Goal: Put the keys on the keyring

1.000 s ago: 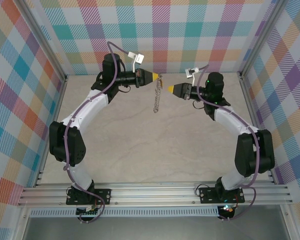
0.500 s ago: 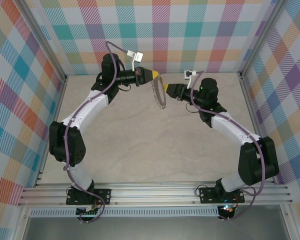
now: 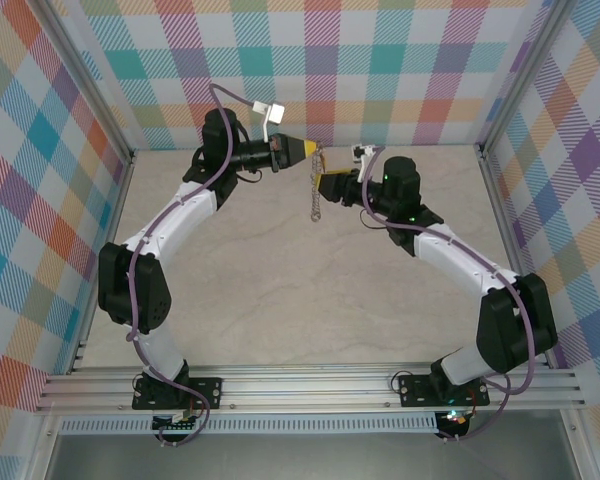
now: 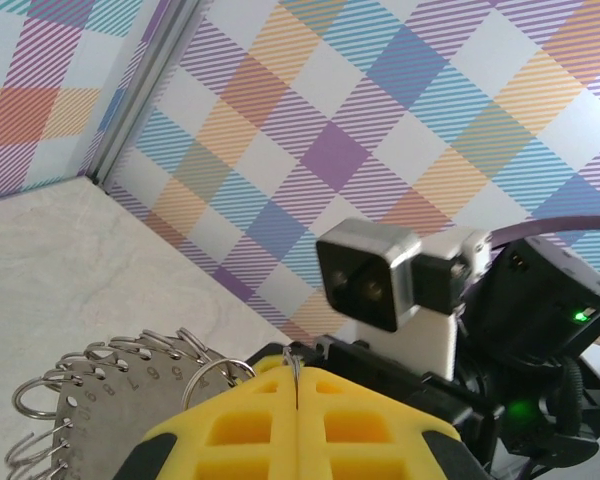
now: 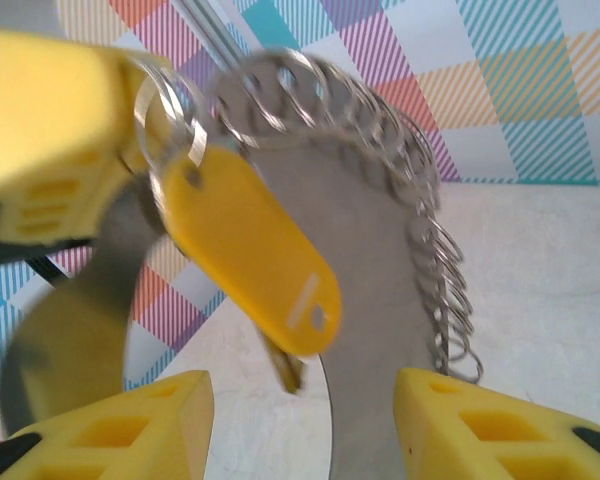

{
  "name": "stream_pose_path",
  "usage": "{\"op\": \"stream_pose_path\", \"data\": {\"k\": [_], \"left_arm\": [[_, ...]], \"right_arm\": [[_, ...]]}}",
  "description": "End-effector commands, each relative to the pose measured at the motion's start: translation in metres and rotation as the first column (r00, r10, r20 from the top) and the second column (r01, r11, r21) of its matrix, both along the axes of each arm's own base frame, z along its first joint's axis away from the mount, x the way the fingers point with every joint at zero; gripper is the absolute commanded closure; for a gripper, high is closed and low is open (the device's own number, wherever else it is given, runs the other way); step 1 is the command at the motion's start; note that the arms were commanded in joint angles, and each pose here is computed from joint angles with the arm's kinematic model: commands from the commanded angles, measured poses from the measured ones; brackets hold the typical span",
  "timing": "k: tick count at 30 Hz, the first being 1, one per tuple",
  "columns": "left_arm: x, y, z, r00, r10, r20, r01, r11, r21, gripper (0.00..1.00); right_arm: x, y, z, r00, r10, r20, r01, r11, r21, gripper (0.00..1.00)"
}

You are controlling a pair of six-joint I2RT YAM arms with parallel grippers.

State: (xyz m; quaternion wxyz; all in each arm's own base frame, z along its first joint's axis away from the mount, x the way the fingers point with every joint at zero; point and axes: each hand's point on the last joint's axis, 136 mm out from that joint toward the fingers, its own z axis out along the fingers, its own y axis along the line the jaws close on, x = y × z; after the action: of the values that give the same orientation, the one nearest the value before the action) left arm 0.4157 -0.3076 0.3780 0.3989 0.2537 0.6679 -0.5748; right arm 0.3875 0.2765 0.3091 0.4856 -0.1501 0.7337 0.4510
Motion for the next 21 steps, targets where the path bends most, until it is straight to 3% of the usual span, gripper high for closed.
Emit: {"op": "stream_pose_path", "data": {"k": [1,10,21], "left_arm": [[-0.020,0.001,0.033,0.996,-0.021,0.092,0.025,0.999,-0.039,1.00],[-0.027,0.000,0.038,0.995,-0.031,0.099,0.035,0.999,-0.042,1.00],[-0.031,-0.002,0.042,0.994,-0.034,0.106,0.039,0.998,-0.045,1.00]], "right_arm": [[0.001,-0.002,0.027,0.996,-0.018,0.087,0.019,1.000,-0.013,0.49],[0.006,0.006,0.034,0.995,0.005,0.103,-0.001,0.999,-0.040,0.53],[-0.001,0.016,0.034,0.992,0.050,0.115,-0.043,0.997,-0.070,0.67]]}}
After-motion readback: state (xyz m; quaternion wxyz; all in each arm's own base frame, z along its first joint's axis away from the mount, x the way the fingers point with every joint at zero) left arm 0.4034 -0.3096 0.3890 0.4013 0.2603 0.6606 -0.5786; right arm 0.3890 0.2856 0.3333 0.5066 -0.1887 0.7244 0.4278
